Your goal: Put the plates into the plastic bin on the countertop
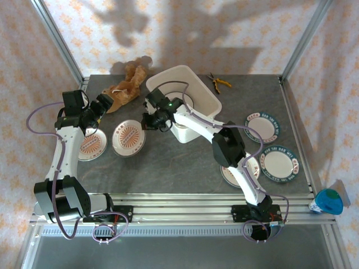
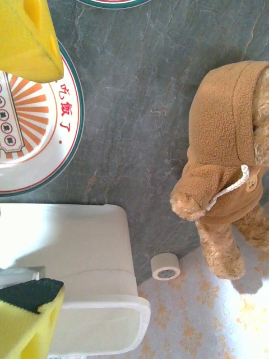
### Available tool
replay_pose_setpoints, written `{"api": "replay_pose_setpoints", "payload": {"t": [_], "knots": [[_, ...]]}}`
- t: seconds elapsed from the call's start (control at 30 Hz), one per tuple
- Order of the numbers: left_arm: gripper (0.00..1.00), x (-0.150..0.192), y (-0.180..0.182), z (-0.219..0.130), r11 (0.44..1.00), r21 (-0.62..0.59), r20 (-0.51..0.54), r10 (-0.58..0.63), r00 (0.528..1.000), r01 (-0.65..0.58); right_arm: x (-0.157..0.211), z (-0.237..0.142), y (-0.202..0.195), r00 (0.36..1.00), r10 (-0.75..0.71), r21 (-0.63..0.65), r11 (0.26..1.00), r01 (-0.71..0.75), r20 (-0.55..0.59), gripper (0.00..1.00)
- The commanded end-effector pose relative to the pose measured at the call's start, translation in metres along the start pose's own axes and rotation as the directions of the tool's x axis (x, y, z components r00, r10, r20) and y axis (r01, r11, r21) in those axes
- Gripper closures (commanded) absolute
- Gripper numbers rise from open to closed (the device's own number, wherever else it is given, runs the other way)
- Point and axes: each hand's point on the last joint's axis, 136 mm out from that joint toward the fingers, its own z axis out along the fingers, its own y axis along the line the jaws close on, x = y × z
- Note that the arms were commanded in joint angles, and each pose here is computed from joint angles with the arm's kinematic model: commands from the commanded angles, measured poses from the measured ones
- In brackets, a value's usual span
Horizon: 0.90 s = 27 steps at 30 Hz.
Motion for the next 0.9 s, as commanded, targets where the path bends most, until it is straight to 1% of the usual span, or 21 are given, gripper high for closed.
{"api": "replay_pose_setpoints", "payload": {"t": [0.0,0.2,0.37,0.63,0.87], "knots": [[0.09,-0.013,-0.014,-0.007,0.999,0.019,0.037,0.029,0.999,-0.029,-0.030,-0.058,0.050,0.992,-0.046,-0.096,0.994,0.057,0.114,1.00],[0.09,-0.023,-0.023,-0.017,0.999,0.027,0.083,0.030,0.996,-0.033,-0.053,-0.084,0.066,0.979,-0.054,-0.084,0.994,0.071,0.197,1.00],[0.09,-0.031,-0.030,-0.024,0.999,0.040,0.118,0.025,0.993,-0.030,-0.074,-0.100,0.064,0.961,-0.031,-0.059,0.997,0.049,0.274,1.00],[0.08,-0.043,-0.054,-0.043,0.992,0.126,0.196,0.009,0.981,-0.034,-0.115,-0.141,0.062,0.901,0.022,-0.048,0.999,-0.002,0.433,1.00],[0.08,-0.046,-0.063,-0.049,0.988,0.148,0.201,0.016,0.979,-0.047,-0.133,-0.182,0.052,0.846,0.082,-0.047,0.997,-0.068,0.526,1.00]]}}
